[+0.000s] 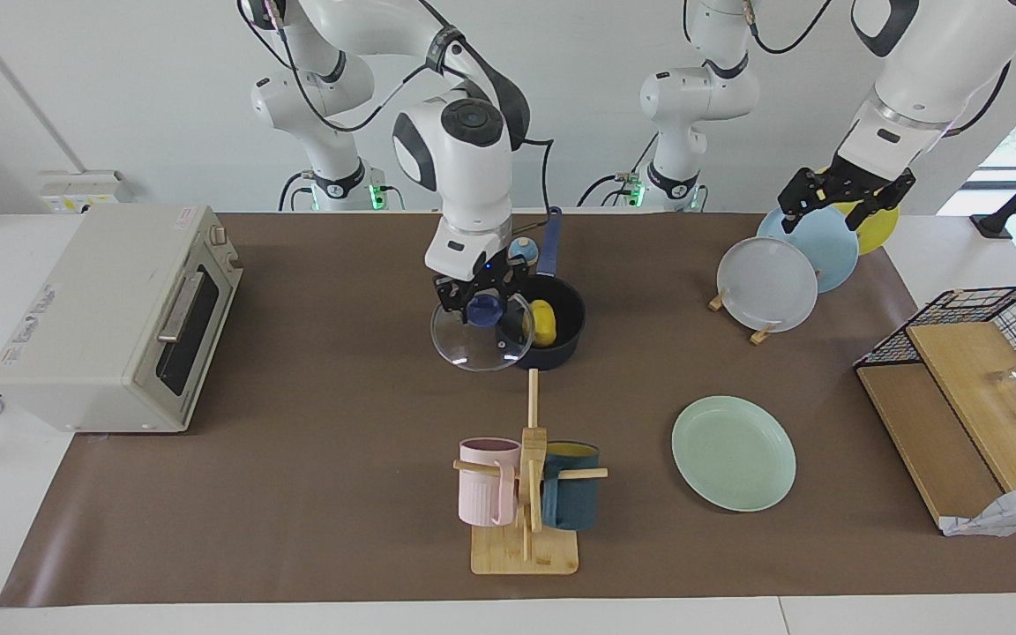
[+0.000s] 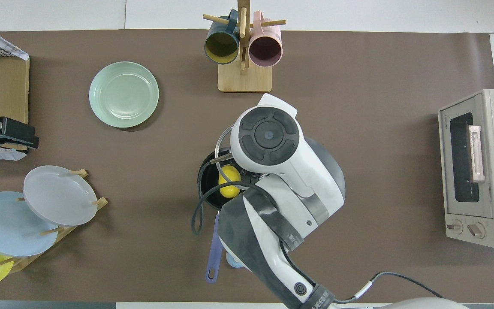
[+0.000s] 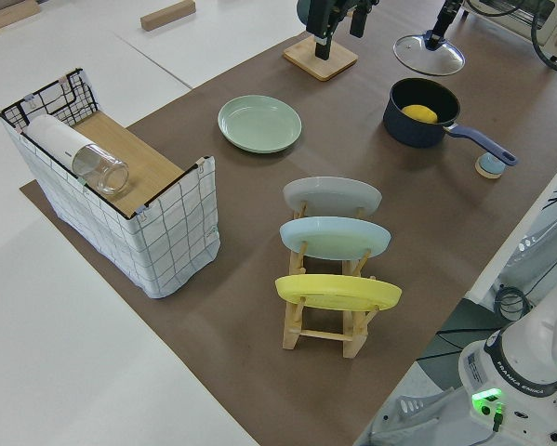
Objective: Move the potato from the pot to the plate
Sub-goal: 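Carry the lid toward the toaster while the left gripper reaches the saucepan, then lower the lid onto the table while the left gripper grasps the potato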
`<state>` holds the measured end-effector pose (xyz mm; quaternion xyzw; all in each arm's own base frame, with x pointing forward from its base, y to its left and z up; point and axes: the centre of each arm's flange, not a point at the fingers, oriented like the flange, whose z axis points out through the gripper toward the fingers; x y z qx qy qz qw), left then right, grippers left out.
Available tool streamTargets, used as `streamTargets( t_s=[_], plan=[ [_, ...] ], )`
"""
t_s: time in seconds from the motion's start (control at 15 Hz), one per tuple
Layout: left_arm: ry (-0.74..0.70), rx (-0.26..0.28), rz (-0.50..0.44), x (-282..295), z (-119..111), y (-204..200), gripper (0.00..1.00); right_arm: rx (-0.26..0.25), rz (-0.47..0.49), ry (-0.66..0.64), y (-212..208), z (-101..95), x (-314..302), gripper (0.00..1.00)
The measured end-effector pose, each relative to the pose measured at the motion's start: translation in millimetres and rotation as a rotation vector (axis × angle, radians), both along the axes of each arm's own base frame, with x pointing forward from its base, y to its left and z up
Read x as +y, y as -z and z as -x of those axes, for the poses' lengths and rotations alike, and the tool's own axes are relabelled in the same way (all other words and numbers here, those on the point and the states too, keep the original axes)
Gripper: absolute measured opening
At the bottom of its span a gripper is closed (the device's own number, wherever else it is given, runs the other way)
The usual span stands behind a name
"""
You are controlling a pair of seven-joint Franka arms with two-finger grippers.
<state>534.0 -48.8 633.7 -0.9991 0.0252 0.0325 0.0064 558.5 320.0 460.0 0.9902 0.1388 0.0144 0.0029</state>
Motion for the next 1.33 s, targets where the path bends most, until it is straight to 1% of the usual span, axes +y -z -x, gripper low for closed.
streamTargets(
  t_s=[0.13, 0.33, 0.47, 0.53, 0.67, 0.8, 1.0, 1.07, 1.13, 1.33],
  plan=[
    [0.010, 0.001, 0.000, -6, 1, 0, 1.00, 0.025, 0.020, -0.004, 8, -17.5, -42, 0.66],
    [0.053, 0.010, 0.000, -29, 5, 5, 1.00, 0.065, 0.033, -0.015, 30, -46.0, -141, 0.66],
    [0.095, 0.016, -0.002, -54, 13, 11, 1.00, 0.052, 0.026, -0.023, 50, -52.7, -196, 0.66],
    [0.116, 0.014, -0.003, -66, 18, 15, 1.00, 0.035, 0.022, -0.032, 61, -50.8, -211, 0.66],
    [0.141, 0.005, -0.005, -91, 27, 25, 1.00, 0.000, 0.017, -0.079, 85, -40.3, -228, 0.66],
    [0.135, -0.013, -0.006, -116, 34, 37, 1.00, -0.013, 0.018, -0.130, 103, -31.0, -255, 0.66],
    [0.117, -0.031, 0.029, -167, 48, 66, 1.00, -0.015, 0.023, -0.171, 106, -28.6, -304, 0.66],
    [0.107, -0.049, 0.039, -191, 56, 82, 1.00, -0.014, 0.024, -0.170, 106, -28.2, -315, 0.66],
    [0.101, -0.063, 0.046, -214, 65, 99, 1.00, -0.012, 0.025, -0.166, 106, -27.2, -321, 0.66],
    [0.093, -0.061, 0.053, -274, 88, 153, 1.00, 0.003, 0.022, -0.172, 112, -21.4, -318, 0.66]
  ],
)
